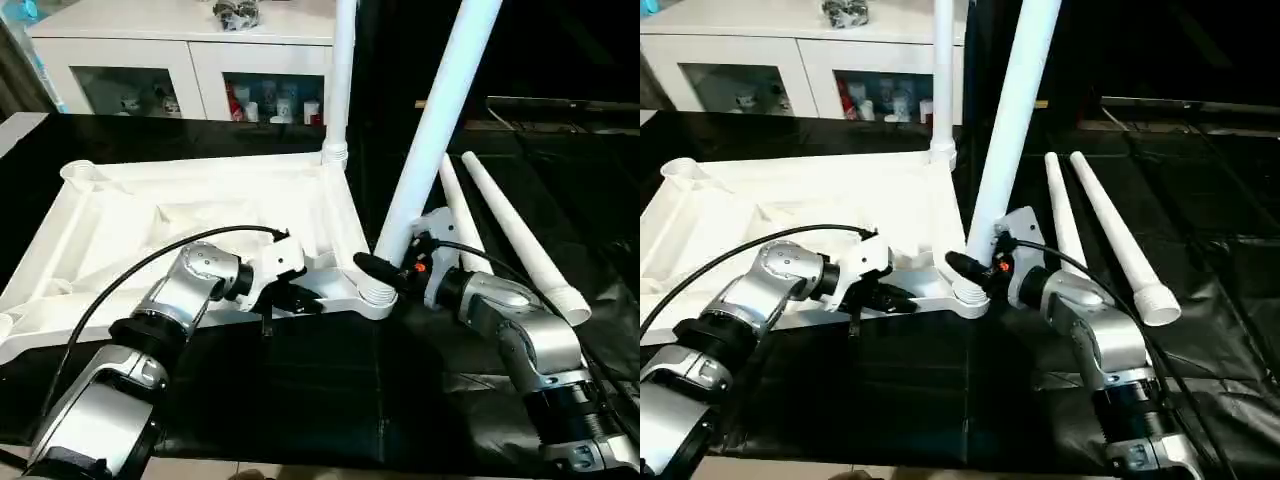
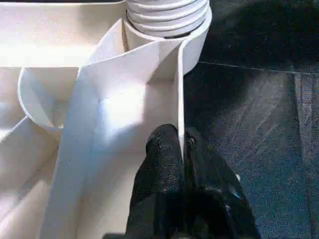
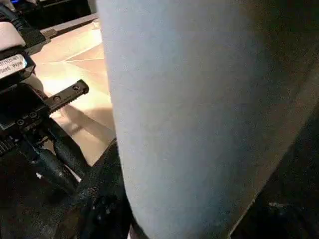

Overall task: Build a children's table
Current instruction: Insert table leg to table base

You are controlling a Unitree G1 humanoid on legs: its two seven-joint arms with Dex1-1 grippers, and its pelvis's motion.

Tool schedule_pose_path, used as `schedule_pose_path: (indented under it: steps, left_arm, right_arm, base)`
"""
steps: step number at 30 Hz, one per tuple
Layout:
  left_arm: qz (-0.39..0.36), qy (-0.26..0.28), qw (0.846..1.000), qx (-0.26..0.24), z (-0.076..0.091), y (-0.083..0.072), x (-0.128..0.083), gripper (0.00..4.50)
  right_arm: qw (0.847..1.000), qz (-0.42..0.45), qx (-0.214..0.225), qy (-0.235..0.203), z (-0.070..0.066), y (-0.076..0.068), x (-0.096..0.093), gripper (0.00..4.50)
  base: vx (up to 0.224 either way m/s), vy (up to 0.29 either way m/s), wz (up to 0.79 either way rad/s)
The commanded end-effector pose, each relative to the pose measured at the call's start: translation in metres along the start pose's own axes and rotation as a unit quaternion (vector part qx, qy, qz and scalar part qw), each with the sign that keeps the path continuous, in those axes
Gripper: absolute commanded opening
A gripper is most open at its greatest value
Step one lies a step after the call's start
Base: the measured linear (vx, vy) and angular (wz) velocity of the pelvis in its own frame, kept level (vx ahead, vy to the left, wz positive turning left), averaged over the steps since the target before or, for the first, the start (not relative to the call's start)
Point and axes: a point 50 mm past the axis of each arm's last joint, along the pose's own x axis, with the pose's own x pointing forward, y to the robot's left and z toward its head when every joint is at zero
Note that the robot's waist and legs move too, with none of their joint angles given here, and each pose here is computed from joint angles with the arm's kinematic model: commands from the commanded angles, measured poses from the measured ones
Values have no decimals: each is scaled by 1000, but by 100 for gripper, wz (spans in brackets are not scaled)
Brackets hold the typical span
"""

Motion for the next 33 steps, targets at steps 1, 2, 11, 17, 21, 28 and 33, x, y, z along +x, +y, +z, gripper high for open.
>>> schedule_pose_path:
  steps: [1,2,11,17,21,28,33]
  left_arm:
    - [1,-24,1000,-1,3,-1,0,0]
    - [1,-24,1000,-1,2,-2,0,0]
    - [-2,-19,1000,4,2,-3,1,0]
    - [7,-25,1000,-7,3,-1,0,0]
    - [15,-31,999,-15,5,1,-2,0]
    - [28,-43,998,-29,7,5,-5,0]
    - [36,-44,998,-31,8,8,-5,0]
  right_arm:
    - [999,12,2,33,-11,1,1,194]
    - [999,14,0,37,-12,2,2,193]
    - [999,18,0,36,-13,1,7,193]
    - [999,14,36,13,-13,-2,4,193]
    - [998,-2,70,-8,-22,-4,-3,193]
    - [991,-31,112,-60,-40,2,-16,193]
    - [993,-39,88,-61,-48,8,-24,193]
  base:
    - [0,0,0]
    - [0,0,0]
    - [0,0,0]
    - [0,0,0]
    - [0,0,0]
    - [0,0,0]
    - [0,0,0]
